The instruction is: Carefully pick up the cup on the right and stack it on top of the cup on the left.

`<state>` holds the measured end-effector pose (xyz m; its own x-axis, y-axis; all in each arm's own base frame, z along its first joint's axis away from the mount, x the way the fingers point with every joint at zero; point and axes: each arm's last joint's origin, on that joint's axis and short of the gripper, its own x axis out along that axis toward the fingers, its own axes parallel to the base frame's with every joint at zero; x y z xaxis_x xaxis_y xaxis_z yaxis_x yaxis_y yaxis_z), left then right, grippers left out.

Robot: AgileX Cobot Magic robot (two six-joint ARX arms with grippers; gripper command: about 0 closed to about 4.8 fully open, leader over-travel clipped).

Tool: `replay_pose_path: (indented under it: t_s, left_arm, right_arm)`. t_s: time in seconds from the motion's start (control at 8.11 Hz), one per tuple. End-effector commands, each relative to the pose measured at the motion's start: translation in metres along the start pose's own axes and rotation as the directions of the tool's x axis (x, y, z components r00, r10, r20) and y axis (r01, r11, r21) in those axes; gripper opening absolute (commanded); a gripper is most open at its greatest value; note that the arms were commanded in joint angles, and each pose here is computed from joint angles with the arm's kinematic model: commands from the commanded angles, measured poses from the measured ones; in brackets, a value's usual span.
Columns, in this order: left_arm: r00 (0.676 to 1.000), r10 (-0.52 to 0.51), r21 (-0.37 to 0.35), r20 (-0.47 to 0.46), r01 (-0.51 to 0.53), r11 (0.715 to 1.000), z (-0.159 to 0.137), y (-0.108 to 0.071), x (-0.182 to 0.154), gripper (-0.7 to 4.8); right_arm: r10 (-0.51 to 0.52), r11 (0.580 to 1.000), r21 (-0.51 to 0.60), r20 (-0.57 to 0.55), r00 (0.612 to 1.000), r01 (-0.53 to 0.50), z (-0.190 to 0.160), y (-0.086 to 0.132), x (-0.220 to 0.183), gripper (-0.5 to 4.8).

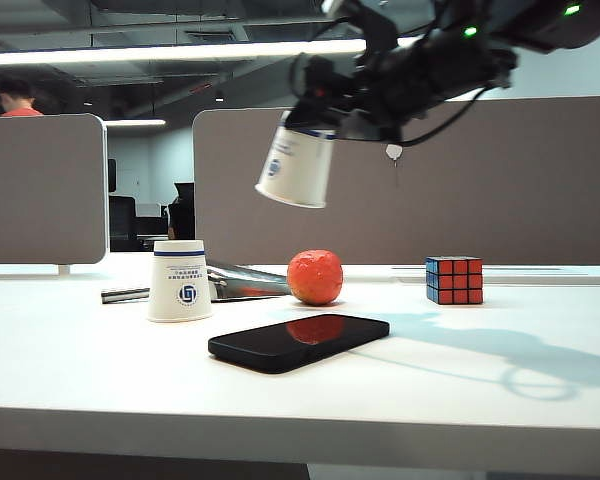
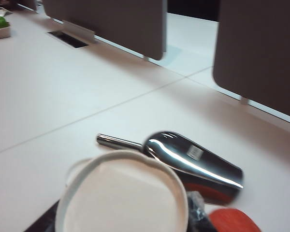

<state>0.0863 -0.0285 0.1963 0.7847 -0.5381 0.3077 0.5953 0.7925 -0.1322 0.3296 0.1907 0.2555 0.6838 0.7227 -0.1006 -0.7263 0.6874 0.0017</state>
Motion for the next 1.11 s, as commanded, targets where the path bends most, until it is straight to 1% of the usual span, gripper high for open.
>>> replay_pose_path:
  t_s: [0.12, 0.25, 0.37, 0.49, 0.62, 0.74, 0.86, 1.11]
  left_arm:
    - [0.999, 0.028, -0.003, -0.031, -0.028, 1.0, -0.003, 0.001, 0.0, -0.05]
    - [0.998, 0.031, -0.01, -0.051, -0.032, 0.999, -0.005, 0.002, 0.0, -0.05]
    - [0.995, 0.042, 0.021, -0.096, -0.04, 0.999, -0.01, 0.003, 0.0, -0.05]
    - [0.993, 0.045, 0.017, -0.108, -0.043, 0.999, -0.011, 0.003, -0.001, -0.05]
    - [0.99, 0.049, 0.033, -0.129, -0.046, 0.998, -0.013, 0.004, -0.001, -0.04]
    - [0.987, 0.055, 0.048, -0.149, -0.048, 0.998, -0.015, 0.004, -0.001, -0.05]
    - [0.986, 0.046, 0.08, -0.161, -0.033, 0.996, -0.016, 0.004, -0.001, -0.05]
    - [0.986, 0.033, 0.119, -0.164, -0.013, 0.993, -0.016, 0.004, -0.001, -0.05]
  right_arm:
    - [0.08, 0.997, -0.019, 0.034, 0.996, -0.079, 0.007, 0.021, 0.041, 3.01]
    - [0.096, 0.995, -0.022, 0.038, 0.995, -0.095, 0.008, 0.025, 0.052, 3.01]
    - [0.123, 0.992, -0.025, 0.035, 0.992, -0.122, 0.011, 0.036, 0.076, 3.01]
    - [0.124, 0.992, -0.026, 0.038, 0.992, -0.123, 0.012, 0.036, 0.08, 3.01]
    - [0.111, 0.994, -0.025, 0.037, 0.993, -0.11, 0.013, 0.036, 0.086, 3.01]
    - [0.131, 0.991, -0.023, 0.022, 0.991, -0.13, 0.009, 0.044, 0.09, 3.01]
    - [0.146, 0.989, -0.022, 0.009, 0.989, -0.146, 0.004, 0.051, 0.094, 3.01]
    - [0.155, 0.988, -0.018, -0.015, 0.988, -0.155, -0.004, 0.055, 0.097, 3.01]
